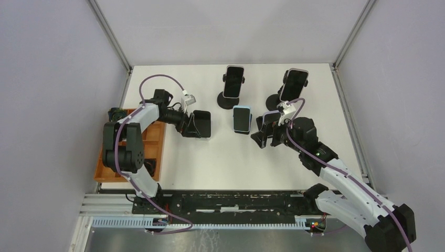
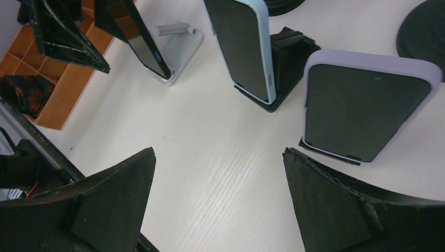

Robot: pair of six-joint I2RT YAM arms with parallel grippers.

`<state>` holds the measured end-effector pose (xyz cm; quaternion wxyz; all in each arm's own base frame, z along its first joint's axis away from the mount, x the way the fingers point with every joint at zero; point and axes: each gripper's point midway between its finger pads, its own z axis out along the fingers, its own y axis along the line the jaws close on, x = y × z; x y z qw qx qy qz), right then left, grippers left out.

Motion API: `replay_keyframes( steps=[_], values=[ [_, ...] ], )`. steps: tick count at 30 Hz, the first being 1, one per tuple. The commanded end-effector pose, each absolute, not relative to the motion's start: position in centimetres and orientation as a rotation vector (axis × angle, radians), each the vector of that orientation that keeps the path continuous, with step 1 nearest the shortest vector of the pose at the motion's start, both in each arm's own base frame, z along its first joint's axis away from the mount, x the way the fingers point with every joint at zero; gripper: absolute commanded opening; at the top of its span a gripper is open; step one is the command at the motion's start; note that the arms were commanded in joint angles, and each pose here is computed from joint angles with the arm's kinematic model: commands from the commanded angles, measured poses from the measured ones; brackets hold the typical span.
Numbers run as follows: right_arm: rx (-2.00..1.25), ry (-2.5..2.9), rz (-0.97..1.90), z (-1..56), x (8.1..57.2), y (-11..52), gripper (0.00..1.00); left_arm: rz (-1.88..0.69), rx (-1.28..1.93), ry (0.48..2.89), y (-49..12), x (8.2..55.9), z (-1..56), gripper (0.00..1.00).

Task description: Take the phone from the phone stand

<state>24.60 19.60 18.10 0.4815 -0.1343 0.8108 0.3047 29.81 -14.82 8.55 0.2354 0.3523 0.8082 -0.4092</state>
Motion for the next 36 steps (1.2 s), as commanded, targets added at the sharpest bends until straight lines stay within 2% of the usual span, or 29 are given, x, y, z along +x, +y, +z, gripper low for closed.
replay_keyframes(
  steps=[1,18,21,24,25,27,36],
  values=[
    [-0.414,1.869,0.857,21.0,24.4,21.8,0.98,-1.224,1.009,2.048,-15.5,30.7,9.6,0.91],
    [-0.498,1.822,1.011,20.8,23.7,24.9,0.97,-1.307,1.035,1.976,-15.1,31.8,7.9,0.81],
    [-0.513,1.823,1.030,20.5,23.4,25.5,0.97,-1.306,1.039,1.970,-15.1,32.1,7.8,0.77],
    [-0.532,1.824,1.045,20.1,23.1,26.2,0.96,-1.289,1.061,1.961,-15.1,32.4,7.7,0.68],
    [-0.536,1.827,1.048,19.9,23.1,26.3,0.95,-1.284,1.069,1.961,-15.2,32.5,7.7,0.60],
    [-0.546,1.831,1.056,19.6,23.0,26.7,0.94,-1.279,1.081,1.956,-15.4,32.5,7.8,0.51],
    [-0.560,1.842,1.114,18.0,22.3,27.9,0.92,-1.173,1.032,1.991,-15.7,33.6,7.8,0.19]
  ],
)
